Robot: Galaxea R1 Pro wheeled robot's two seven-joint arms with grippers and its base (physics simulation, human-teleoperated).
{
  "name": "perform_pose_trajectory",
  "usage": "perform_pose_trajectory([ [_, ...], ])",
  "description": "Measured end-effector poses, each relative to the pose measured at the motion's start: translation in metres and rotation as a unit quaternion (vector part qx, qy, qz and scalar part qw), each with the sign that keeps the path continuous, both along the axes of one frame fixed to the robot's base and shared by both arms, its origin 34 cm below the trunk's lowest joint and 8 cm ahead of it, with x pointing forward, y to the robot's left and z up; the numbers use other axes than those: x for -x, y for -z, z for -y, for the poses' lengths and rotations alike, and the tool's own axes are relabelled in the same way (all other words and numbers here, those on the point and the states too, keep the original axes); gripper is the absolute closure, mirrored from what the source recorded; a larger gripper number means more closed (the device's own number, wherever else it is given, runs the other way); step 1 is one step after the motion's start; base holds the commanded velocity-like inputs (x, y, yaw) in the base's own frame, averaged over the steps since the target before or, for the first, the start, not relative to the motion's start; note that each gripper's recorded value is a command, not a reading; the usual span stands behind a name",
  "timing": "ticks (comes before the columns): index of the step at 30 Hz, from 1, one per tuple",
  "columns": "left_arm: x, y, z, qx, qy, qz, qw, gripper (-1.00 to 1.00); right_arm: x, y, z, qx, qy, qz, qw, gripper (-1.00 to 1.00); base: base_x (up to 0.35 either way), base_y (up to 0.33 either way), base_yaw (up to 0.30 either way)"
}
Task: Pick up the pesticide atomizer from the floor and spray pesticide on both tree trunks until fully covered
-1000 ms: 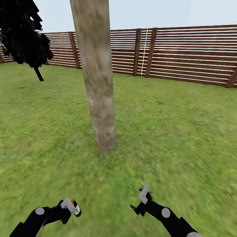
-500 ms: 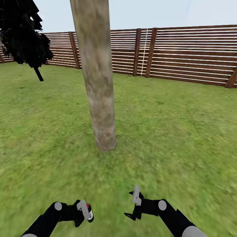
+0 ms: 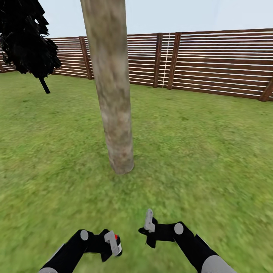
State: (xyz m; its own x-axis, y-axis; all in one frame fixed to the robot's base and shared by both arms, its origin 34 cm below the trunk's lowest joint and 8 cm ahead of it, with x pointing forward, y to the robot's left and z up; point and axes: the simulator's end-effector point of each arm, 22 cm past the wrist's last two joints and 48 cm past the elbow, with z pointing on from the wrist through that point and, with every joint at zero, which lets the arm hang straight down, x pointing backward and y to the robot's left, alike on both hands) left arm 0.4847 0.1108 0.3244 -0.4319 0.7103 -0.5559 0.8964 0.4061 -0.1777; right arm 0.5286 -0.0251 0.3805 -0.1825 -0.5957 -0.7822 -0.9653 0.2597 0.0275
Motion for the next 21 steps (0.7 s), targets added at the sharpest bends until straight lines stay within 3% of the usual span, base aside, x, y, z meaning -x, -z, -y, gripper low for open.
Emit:
perform_pose_trajectory([
  [5, -0.005, -0.004, 0.005, 0.003, 0.002, 0.009, 0.9999, 1.00, 0.008, -0.005, -0.030, 0.000, -0.027, 0.008, 0.9996, 1.00, 0.000, 0.000, 0.000],
  [21, -0.006, -0.007, 0.012, 0.007, 0.013, 0.018, 0.9997, 1.00, 0.009, -0.012, -0.046, -0.012, -0.030, 0.009, 0.9994, 1.00, 0.000, 0.000, 0.000],
])
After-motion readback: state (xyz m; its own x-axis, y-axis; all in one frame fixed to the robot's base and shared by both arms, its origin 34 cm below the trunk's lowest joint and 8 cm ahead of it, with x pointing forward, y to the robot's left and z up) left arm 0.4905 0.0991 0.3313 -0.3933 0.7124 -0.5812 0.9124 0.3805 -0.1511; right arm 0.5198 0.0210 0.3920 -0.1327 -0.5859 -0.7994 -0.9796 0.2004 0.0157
